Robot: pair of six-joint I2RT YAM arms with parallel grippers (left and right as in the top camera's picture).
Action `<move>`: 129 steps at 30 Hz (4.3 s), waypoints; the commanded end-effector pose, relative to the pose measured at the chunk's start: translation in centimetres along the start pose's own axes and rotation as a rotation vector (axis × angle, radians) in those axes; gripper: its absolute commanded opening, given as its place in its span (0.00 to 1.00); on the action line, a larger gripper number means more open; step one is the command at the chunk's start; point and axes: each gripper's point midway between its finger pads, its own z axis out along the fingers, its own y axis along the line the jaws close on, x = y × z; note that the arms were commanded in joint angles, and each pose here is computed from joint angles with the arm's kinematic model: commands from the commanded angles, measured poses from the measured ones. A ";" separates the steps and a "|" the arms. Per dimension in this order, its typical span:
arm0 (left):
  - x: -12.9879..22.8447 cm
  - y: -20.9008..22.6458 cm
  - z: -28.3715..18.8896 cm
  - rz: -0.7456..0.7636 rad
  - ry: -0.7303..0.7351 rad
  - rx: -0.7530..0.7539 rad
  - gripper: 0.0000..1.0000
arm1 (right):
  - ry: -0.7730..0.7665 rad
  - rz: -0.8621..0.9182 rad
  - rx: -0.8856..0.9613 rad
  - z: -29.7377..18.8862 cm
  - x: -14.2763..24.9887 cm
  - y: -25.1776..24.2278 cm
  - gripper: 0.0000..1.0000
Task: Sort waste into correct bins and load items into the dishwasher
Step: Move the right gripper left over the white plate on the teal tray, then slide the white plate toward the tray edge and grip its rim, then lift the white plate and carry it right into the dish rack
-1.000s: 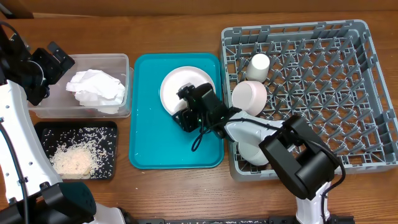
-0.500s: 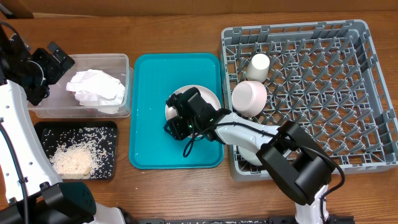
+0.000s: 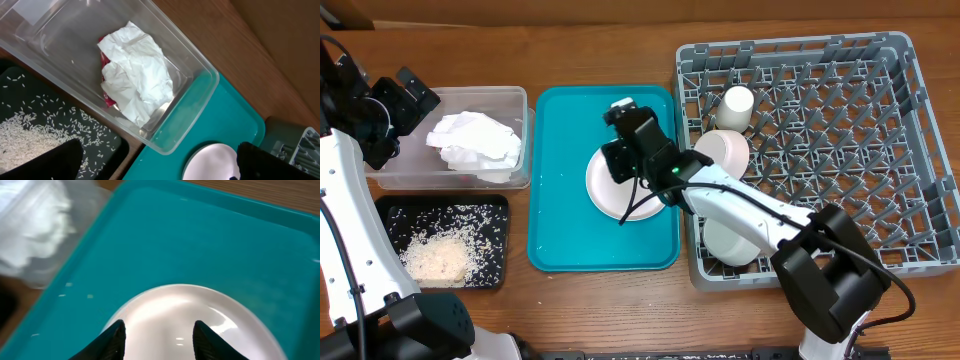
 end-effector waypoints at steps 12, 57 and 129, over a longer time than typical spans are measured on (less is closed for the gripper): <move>-0.4 -0.6 -0.6 -0.003 -0.019 0.018 1.00 | 0.139 -0.079 -0.045 3.5 5.2 1.6 0.18; -0.4 -0.6 -0.6 -0.003 -0.019 0.018 1.00 | 0.281 -0.146 0.060 -1.2 4.9 0.2 0.31; -0.4 -0.6 -0.6 -0.003 -0.019 0.018 1.00 | 0.077 -0.092 1.506 -32.4 -7.9 -24.3 0.04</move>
